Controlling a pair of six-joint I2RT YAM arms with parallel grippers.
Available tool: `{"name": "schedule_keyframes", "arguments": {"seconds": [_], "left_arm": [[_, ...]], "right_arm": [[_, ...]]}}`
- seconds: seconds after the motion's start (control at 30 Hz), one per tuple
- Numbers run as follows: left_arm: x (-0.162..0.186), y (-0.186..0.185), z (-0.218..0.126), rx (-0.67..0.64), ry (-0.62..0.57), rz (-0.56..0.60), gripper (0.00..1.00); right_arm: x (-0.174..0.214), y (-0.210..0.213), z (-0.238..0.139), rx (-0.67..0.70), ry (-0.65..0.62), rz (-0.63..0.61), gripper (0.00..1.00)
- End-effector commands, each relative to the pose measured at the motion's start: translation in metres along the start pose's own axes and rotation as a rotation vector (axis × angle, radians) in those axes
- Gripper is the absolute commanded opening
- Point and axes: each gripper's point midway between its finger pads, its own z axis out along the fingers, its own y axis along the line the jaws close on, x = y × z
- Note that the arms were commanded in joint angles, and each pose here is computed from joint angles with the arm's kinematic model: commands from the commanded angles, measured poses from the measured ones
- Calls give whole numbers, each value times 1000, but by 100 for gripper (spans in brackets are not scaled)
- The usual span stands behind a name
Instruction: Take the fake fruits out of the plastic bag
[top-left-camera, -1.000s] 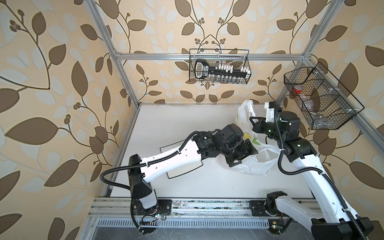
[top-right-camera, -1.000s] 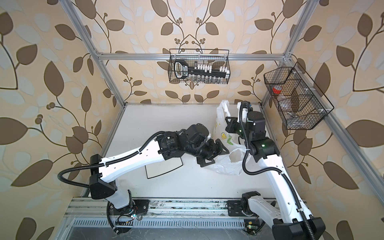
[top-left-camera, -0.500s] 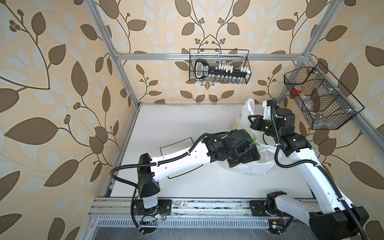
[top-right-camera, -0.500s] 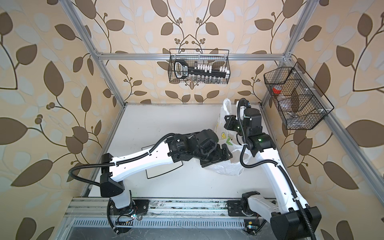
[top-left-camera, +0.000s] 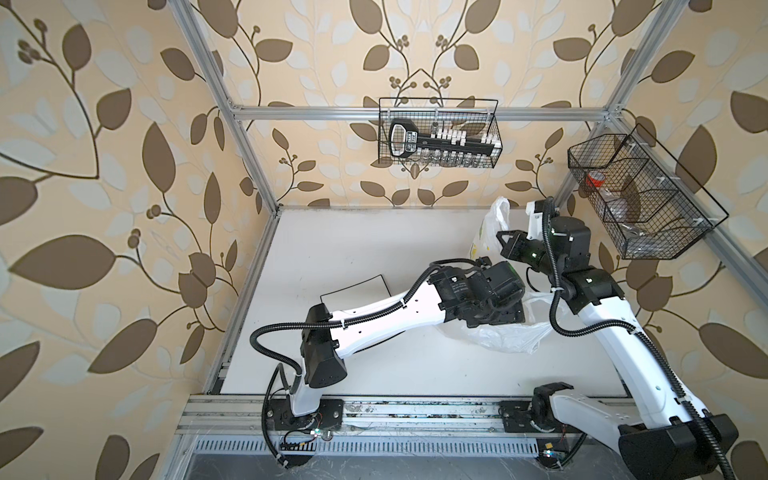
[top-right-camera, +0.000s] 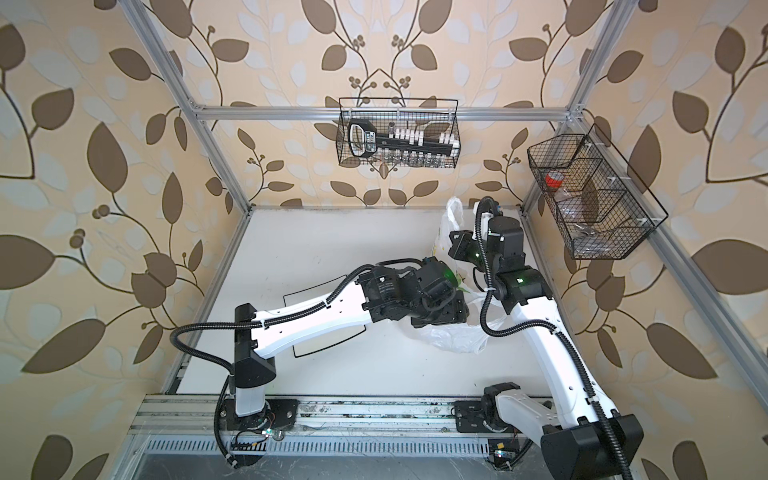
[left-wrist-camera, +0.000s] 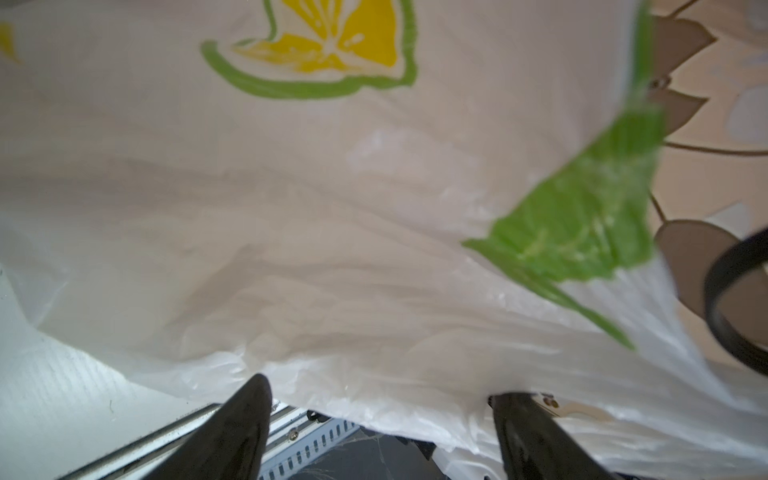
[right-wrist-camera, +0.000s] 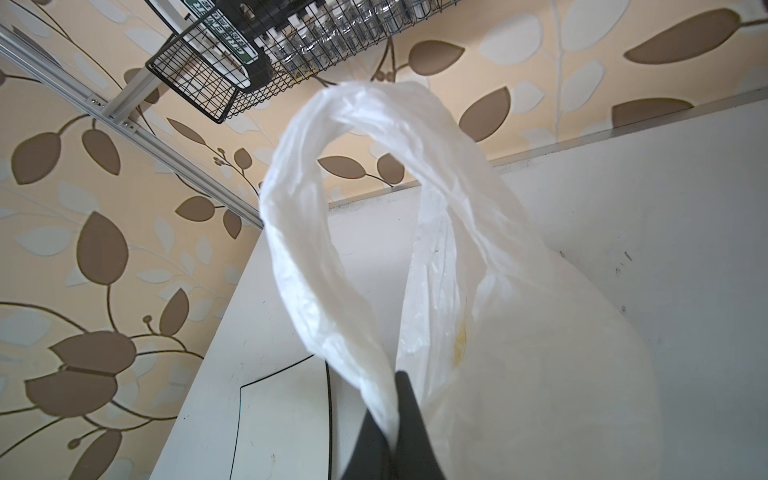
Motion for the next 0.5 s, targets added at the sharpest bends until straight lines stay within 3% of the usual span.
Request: {"name": "schedule_keyframes", "arguments": {"seconds": [0.0, 0.17, 0.23, 0.4, 0.47], "left_arm": [[1, -3, -3, -55, -33, 138, 84], [8, 0, 16, -101, 6, 227, 83], [11, 2, 22, -106, 23, 254, 73], [6, 6, 16, -125, 0, 301, 32], [2, 8, 6, -128, -29, 301, 22]], "right_arm": [[-14, 7, -13, -1, -39, 0, 0], [-13, 7, -14, 0, -39, 4, 0], [-14, 7, -15, 3, -42, 4, 0], [-14, 3, -20, 27, -46, -6, 0], [-15, 1, -23, 46, -56, -13, 0]]}}
